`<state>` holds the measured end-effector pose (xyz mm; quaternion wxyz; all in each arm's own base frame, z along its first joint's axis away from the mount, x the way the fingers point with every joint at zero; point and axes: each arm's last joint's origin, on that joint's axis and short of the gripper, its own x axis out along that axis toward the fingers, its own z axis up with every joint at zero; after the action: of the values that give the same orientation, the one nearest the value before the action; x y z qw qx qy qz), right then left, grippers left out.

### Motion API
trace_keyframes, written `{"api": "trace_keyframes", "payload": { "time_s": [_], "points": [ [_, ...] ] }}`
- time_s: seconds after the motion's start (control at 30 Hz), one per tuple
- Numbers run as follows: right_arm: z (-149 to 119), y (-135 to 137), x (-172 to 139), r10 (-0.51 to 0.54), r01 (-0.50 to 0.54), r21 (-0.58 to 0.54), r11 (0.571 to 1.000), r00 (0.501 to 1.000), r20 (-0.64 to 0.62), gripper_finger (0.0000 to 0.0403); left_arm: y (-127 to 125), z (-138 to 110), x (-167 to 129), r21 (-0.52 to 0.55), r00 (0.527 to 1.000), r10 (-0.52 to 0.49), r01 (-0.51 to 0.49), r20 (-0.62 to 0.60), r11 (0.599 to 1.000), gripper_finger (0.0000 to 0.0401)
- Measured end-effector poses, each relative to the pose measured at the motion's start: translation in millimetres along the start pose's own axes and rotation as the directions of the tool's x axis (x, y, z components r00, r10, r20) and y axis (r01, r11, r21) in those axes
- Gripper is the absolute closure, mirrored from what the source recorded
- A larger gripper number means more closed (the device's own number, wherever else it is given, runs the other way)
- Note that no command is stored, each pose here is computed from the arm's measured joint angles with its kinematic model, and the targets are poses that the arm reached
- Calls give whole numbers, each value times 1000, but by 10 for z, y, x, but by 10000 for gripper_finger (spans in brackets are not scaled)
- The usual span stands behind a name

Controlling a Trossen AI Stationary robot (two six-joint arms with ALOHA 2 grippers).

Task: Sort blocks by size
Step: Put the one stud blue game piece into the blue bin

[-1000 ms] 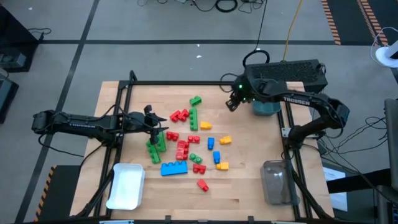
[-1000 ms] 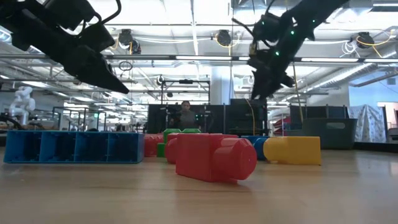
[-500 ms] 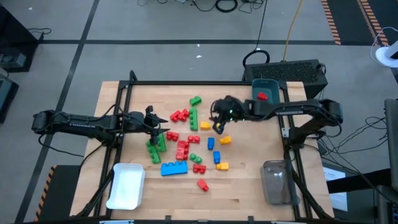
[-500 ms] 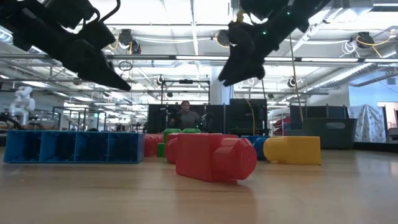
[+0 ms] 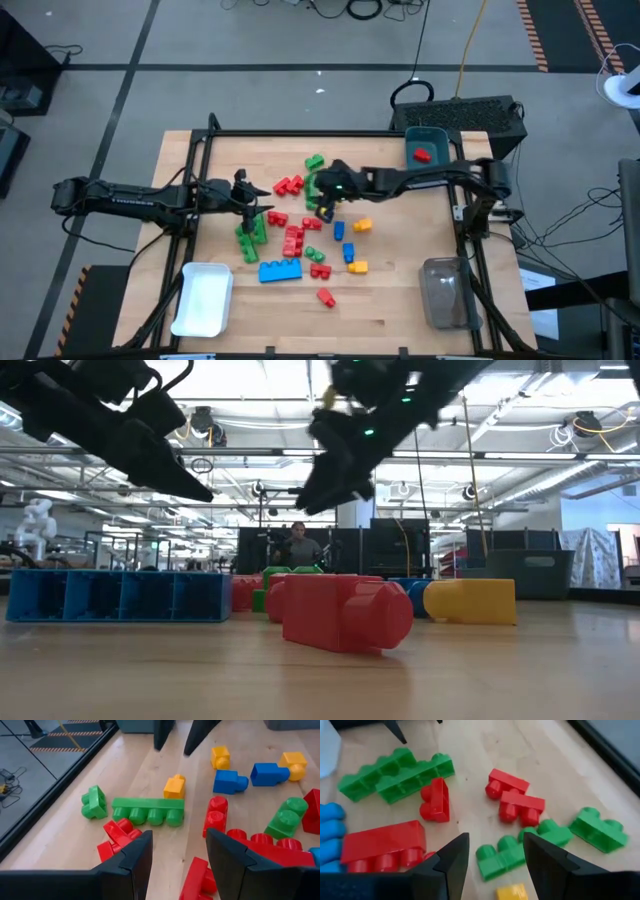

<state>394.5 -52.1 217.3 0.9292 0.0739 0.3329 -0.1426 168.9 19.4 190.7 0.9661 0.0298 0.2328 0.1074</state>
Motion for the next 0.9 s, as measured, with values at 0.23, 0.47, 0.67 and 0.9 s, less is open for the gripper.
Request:
{"api": "trace_keyframes", "payload": {
  "time_s": [0.23,0.47,0.67,0.9],
  "points": [
    [273,75,291,-4,3,-83,997,1000,-21,227,-3,-58,-2,-10,998,-3,3,-59,1000,234],
    [97,97,438,-11,-6,-85,996,980,-198,227,-15,-118,-6,-31,992,-39,35,-120,999,234],
    [-60,480,347,31,-68,-118,991,957,-288,227,-43,-108,-7,-29,986,-131,129,-106,991,234],
    [-264,945,177,22,-51,-70,996,932,-363,227,-48,-101,-7,-41,984,-151,147,-99,988,234]
  ]
}}
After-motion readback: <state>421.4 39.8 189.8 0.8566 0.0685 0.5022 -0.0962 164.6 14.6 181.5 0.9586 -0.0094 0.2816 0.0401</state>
